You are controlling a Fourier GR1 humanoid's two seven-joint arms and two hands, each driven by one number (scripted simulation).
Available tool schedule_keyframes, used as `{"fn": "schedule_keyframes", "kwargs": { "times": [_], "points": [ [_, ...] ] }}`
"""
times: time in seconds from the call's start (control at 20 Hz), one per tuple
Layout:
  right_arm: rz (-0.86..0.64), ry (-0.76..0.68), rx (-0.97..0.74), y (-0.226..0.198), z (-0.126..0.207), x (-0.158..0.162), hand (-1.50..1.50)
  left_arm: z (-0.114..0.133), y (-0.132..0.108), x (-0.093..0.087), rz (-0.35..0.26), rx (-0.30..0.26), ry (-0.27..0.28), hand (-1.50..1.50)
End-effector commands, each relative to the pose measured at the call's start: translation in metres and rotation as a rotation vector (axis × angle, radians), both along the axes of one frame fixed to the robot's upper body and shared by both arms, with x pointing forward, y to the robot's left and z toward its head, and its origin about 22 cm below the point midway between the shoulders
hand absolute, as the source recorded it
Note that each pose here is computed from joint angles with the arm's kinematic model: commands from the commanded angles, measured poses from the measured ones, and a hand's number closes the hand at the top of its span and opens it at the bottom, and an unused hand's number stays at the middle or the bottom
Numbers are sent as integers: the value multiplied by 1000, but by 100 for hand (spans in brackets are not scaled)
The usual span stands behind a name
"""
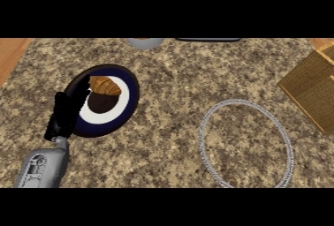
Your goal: Pick the cupcake from the placemat and place it in the basket
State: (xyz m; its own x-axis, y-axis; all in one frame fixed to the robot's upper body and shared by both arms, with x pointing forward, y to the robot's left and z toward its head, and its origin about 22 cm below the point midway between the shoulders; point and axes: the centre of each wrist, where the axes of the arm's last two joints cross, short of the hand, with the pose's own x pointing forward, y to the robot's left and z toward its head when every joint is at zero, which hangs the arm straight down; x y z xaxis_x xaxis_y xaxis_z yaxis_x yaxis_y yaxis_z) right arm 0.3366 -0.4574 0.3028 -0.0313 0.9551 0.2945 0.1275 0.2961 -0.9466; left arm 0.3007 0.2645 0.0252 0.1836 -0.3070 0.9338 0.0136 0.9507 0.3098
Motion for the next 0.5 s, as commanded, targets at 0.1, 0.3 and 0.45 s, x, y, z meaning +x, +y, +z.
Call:
{"fn": "schedule_keyframes", "kwargs": {
  "times": [0.1,0.3,0.45],
  "points": [
    [20,40,-27,-15,-54,20,150,7,0,-1,0,3,12,0],
    [21,95,47,-29,-61,23,150,1,0,-13,-25,-3,17,0],
    [-42,159,182,-39,-78,23,150,2,10,1,19,2,-17,0]
  ]
}}
